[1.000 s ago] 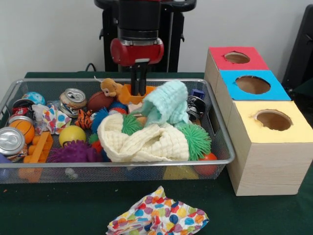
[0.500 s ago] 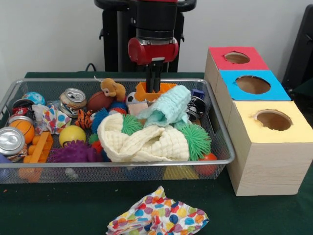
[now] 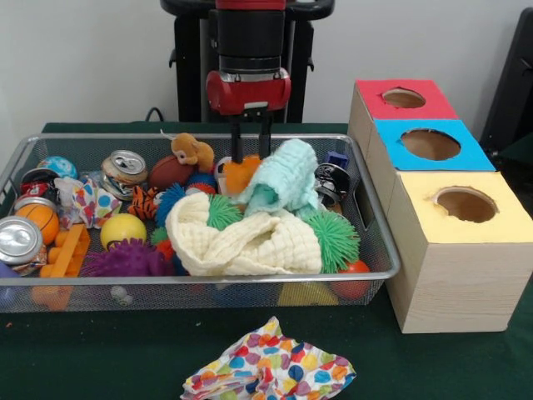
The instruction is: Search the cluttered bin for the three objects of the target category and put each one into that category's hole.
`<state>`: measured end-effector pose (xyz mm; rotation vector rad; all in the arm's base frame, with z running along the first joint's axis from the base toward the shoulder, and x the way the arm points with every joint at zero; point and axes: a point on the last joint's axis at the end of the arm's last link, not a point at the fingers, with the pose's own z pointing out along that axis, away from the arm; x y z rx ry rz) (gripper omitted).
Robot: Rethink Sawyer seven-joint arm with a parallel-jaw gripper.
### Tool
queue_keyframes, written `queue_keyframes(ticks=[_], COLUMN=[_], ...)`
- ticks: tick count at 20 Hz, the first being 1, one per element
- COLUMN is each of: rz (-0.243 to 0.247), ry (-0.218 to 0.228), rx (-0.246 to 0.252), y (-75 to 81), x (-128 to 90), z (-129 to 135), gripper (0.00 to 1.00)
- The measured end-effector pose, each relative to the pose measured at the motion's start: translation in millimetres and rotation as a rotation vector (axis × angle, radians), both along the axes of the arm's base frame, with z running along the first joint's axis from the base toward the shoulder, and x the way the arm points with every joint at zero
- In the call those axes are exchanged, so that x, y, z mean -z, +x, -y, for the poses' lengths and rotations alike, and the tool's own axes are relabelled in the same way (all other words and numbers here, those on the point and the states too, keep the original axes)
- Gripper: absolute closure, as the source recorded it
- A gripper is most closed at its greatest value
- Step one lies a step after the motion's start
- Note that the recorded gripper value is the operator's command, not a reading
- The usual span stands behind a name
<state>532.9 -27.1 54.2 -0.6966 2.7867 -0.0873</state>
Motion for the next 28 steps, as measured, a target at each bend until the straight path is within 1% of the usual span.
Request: queue_keyframes(ticks=[3,10,13,16,20,21,23,25,26,28], rz=[-0.009,-0.010,-0.011,-0.009,0.006,0.011,0.013,0.009,-0.001,-0.014], ry=[0.004,0.017,0.017,0.017,0.007,0.002,-0.002,-0.004,-0.005,-0.006], rx=[0.018,0.050,0.054,0.066,0.127,0.156,0.199,0.235,0.283,0.322], y=[-1.9,1.8,1.9,1.0,0.0,0.3,-0.1,-1.9,-6.4,-11.7], x=[1.9,-0.1,-0.3,-2.9,-14.0,-19.1,-25.8,-30.4,-35.6,-39.4], z=[3.2,2.1,2.4,8.1,41.7,58.6,82.3,101.3,127.3,148.3], gripper=[0.00,0.00,0.00,0.00,0.00,0.00,0.00,0.00,0.00,0.00])
